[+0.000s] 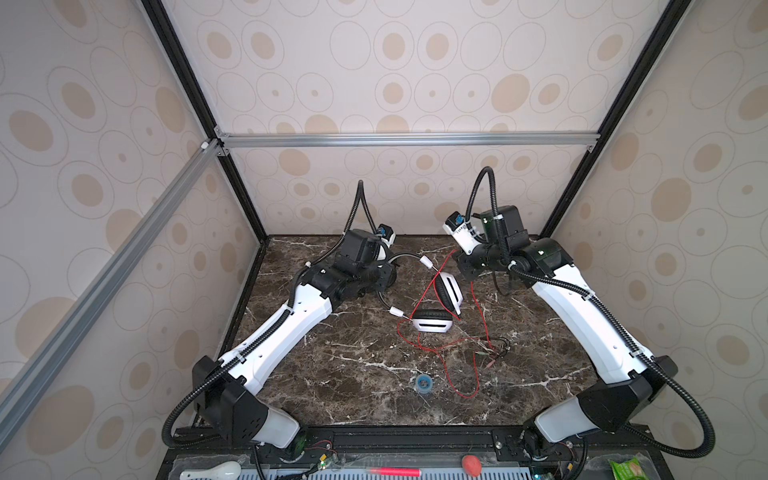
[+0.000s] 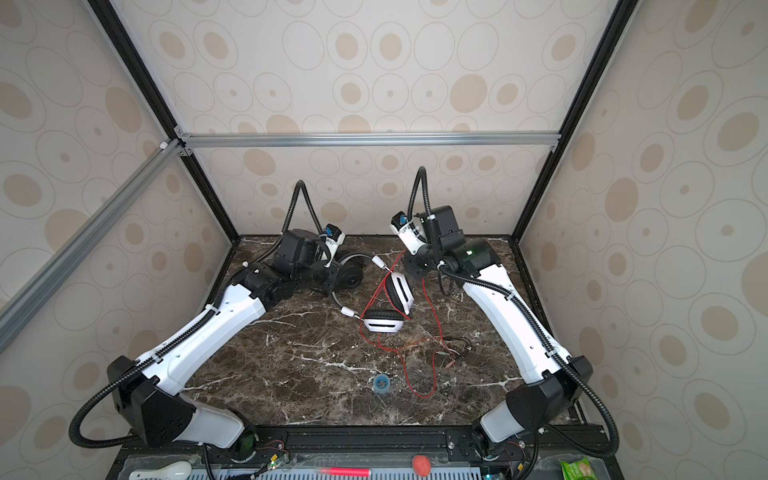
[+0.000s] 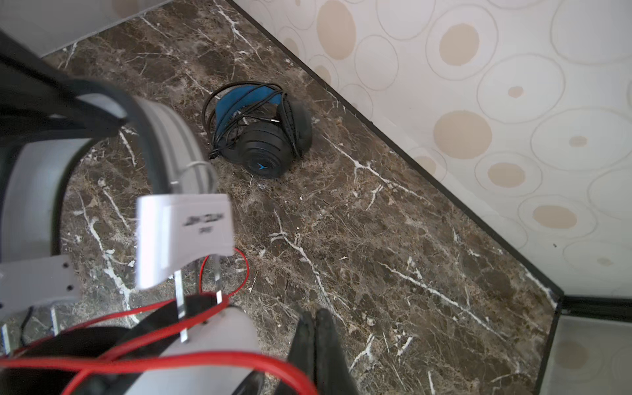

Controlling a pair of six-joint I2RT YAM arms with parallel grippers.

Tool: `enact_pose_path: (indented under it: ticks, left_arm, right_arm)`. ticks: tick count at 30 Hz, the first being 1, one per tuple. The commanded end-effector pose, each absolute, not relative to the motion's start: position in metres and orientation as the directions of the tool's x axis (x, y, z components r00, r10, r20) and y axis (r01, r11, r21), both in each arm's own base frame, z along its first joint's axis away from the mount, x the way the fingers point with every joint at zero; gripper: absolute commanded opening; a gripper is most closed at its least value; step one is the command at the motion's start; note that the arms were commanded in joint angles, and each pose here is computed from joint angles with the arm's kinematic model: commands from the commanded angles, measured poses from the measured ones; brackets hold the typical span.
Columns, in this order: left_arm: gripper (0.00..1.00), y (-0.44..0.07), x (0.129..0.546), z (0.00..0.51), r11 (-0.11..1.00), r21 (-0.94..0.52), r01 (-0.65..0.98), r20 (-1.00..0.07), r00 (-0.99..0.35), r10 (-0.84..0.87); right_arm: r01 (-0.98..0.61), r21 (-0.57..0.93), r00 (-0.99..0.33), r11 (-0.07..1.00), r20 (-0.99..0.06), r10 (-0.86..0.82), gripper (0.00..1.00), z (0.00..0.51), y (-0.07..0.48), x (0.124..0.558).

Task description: Wrap the headphones

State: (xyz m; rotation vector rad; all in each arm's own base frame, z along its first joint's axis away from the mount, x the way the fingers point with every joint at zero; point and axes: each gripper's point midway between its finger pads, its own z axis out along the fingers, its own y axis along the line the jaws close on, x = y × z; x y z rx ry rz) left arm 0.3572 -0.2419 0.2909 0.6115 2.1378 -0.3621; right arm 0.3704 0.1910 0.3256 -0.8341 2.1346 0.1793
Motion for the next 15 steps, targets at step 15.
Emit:
enact_pose_path:
  ticks: [15]
  left_arm:
    - [0.0, -0.279, 0.328, 0.408, 0.664, -0.134, 0.736, -0.93, -0.325, 0.172]
  right_arm:
    - [-0.629, 0.133, -0.416, 0.766, -0.89, -0.187, 0.08, 0.321, 0.193, 0.383]
